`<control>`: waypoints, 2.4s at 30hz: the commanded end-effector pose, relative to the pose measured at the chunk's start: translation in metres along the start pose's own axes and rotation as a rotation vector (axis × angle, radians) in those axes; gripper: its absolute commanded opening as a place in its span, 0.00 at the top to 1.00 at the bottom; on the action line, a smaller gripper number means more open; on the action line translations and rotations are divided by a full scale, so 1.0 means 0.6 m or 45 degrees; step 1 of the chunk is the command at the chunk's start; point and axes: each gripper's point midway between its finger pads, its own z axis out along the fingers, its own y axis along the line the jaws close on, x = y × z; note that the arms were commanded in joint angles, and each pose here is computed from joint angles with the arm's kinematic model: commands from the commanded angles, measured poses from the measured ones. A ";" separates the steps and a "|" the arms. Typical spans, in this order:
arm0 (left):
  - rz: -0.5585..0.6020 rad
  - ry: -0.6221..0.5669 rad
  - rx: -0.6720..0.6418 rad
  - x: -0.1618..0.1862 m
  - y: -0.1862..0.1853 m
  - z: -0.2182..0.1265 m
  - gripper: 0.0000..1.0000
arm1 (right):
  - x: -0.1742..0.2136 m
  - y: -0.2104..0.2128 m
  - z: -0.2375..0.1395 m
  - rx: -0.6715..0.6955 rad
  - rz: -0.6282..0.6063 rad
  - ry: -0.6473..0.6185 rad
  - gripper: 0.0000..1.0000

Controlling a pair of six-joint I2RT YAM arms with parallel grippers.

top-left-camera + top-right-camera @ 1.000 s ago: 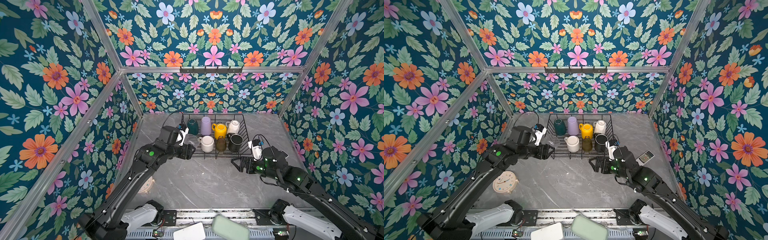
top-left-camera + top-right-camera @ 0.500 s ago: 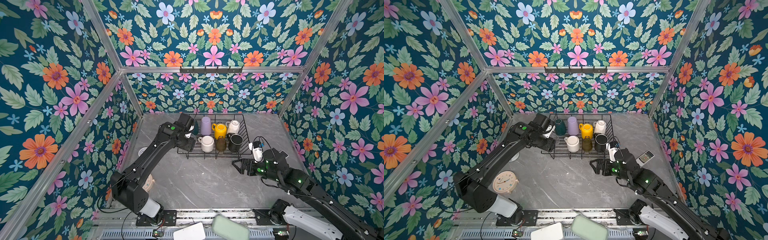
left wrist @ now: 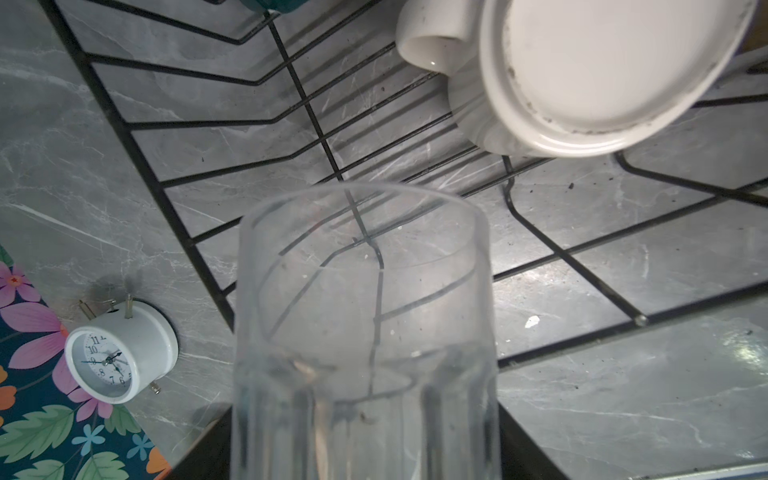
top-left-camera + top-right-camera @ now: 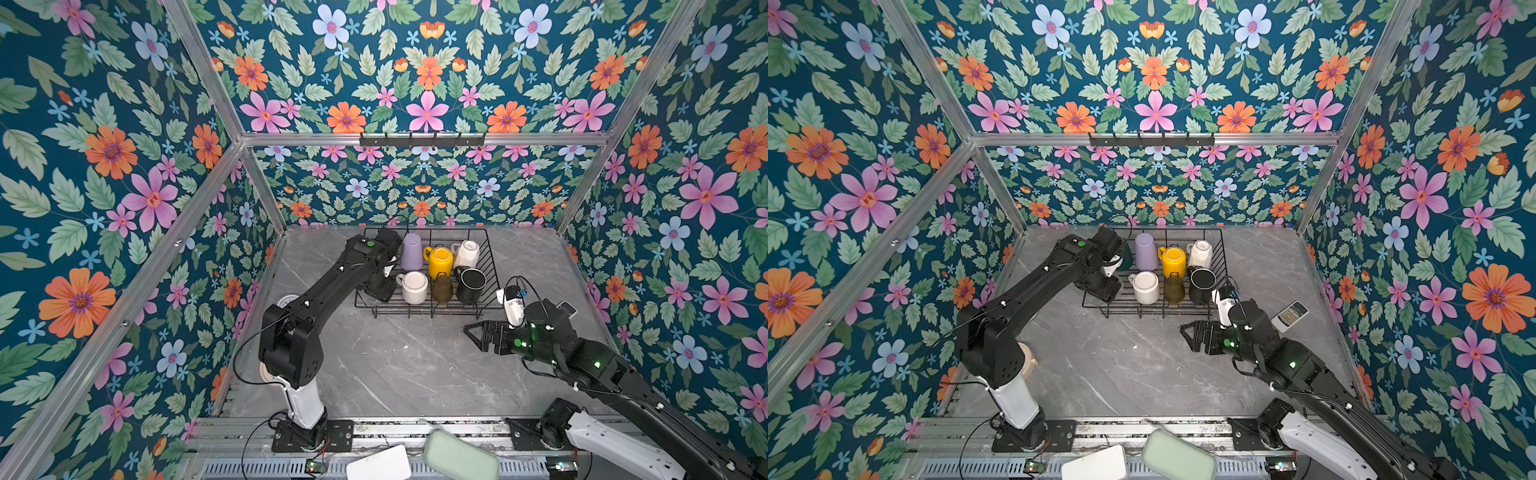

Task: Load the cups into the dish rack
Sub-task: 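Lower the glass into the rack beside the white mug with the left gripper, then open the left gripper and lift it off the glass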

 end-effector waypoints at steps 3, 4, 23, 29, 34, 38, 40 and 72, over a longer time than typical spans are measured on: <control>0.030 0.053 -0.055 -0.005 0.010 0.018 1.00 | -0.002 0.004 -0.001 -0.026 -0.018 -0.016 0.03; 0.035 0.062 -0.055 -0.006 0.009 0.023 1.00 | -0.001 0.004 0.000 -0.029 -0.017 -0.015 0.03; 0.069 0.223 -0.074 -0.023 0.002 0.112 1.00 | 0.006 -0.001 0.001 -0.081 0.014 -0.013 0.03; 0.055 0.253 -0.082 -0.023 0.007 0.129 0.85 | 0.004 -0.002 0.002 -0.107 0.046 -0.017 0.03; 0.046 0.254 -0.086 -0.027 0.012 0.134 0.50 | 0.004 -0.003 0.002 -0.111 0.051 -0.015 0.03; 0.041 0.246 -0.092 -0.033 0.015 0.135 0.35 | 0.004 -0.005 0.002 -0.114 0.058 -0.016 0.03; 0.040 0.248 -0.096 -0.034 0.016 0.137 0.29 | 0.002 -0.005 0.002 -0.120 0.065 -0.018 0.03; -0.169 -0.450 -0.200 -0.096 0.075 -0.067 0.00 | -0.042 -0.038 -0.017 -0.007 0.004 -0.074 0.01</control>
